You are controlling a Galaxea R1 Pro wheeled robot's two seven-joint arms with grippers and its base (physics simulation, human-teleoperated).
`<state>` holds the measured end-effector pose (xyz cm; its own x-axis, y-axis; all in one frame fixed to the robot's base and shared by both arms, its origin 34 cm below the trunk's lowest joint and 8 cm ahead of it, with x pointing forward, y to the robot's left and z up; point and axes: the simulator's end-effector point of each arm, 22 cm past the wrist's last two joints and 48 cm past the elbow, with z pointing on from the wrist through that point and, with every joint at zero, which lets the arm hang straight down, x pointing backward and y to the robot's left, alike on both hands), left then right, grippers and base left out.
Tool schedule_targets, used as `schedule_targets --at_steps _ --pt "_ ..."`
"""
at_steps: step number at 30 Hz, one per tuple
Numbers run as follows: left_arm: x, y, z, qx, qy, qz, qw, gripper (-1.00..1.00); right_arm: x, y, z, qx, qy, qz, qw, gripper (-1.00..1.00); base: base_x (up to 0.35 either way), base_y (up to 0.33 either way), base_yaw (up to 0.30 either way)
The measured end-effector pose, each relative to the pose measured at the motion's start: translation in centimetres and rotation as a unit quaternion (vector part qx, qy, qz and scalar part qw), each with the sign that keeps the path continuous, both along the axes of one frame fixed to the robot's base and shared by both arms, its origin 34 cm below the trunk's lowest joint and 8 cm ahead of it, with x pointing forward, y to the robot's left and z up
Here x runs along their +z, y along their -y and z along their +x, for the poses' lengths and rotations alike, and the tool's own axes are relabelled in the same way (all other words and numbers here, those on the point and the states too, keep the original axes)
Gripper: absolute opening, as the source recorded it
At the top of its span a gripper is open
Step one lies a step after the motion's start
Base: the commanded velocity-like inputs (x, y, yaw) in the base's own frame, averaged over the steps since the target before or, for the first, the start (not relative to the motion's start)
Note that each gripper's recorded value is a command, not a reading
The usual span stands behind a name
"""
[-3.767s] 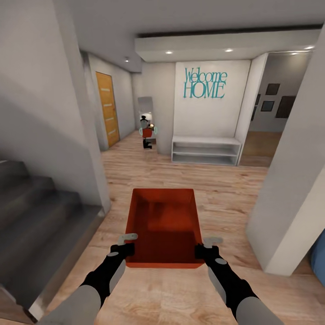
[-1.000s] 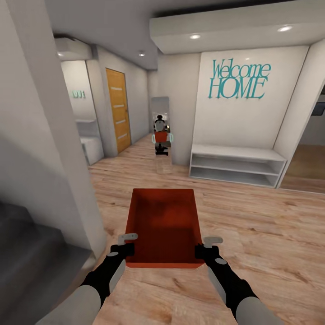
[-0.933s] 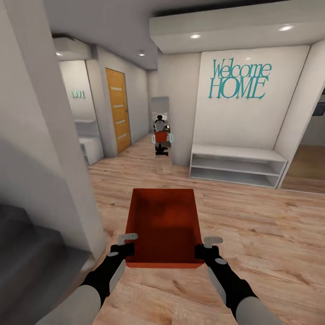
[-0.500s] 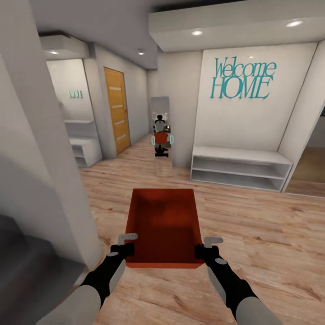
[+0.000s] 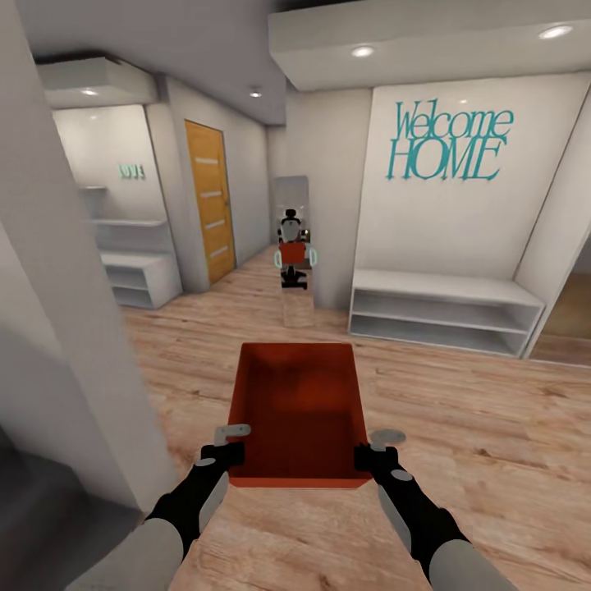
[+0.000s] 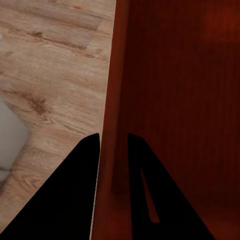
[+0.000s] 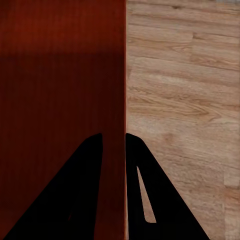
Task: Move the two storage containers from the living room to the garage. In the garage, place one container on the floor and stack the other container on top of it (either order is fine).
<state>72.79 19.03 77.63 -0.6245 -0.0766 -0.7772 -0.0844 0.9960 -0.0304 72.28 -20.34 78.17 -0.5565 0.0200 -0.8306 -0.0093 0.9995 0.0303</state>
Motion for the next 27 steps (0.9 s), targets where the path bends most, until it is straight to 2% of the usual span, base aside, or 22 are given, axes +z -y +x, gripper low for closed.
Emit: schedule_targets --at_steps 27 --pt "2.0 0.0 0.4 0.0 0.017 0.0 0.9999 -1.0 2.0 0.0 0.4 0.0 0.017 0.0 0.9999 -1.0 0.325 0.0 0.0"
